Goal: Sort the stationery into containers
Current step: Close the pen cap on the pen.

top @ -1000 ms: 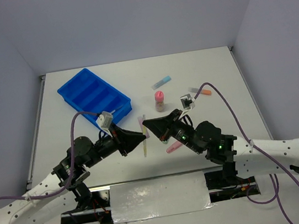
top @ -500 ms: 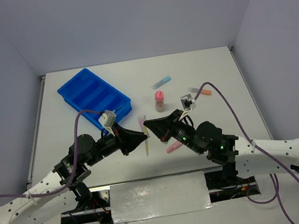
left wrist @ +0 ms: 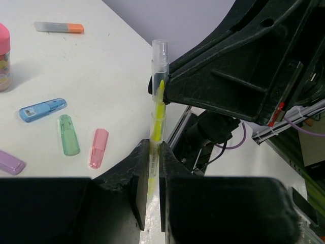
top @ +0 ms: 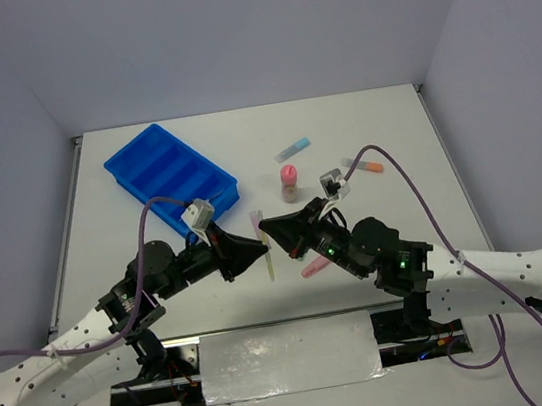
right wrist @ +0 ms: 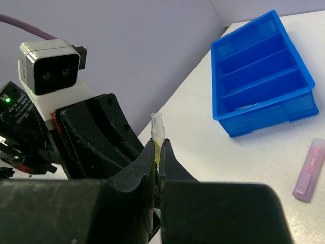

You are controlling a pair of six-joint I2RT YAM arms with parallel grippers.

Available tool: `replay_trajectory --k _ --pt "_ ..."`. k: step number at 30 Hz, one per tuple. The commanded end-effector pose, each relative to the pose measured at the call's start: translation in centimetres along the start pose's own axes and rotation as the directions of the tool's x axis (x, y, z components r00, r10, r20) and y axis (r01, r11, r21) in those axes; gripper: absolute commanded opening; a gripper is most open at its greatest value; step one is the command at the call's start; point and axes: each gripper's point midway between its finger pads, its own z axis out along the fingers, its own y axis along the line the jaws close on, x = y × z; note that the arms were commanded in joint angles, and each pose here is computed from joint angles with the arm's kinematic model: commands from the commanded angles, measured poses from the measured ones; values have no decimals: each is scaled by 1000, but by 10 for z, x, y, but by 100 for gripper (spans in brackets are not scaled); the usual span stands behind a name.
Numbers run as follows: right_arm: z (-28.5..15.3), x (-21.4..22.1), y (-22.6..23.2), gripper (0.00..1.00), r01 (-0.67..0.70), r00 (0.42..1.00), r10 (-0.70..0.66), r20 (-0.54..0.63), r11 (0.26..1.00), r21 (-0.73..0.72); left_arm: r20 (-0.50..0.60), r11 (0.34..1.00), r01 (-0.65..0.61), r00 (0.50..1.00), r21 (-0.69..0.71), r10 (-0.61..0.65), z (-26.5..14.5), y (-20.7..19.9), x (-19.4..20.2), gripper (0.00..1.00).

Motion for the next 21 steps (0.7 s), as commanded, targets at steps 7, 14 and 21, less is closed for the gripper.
replay_trajectory --k 7,14,21 --pt "-3 -13 26 1 24 1000 -24 -5 997 -77 55 999 -46 997 -9 46 2 -5 -24 0" --pt "-5 -9 31 4 92 995 -94 -13 987 -129 87 999 -52 995 1 52 -3 -9 -31 0" --pt "-7 2 39 11 144 988 -151 -18 967 -210 114 997 -77 991 24 74 -8 -16 -39 0"
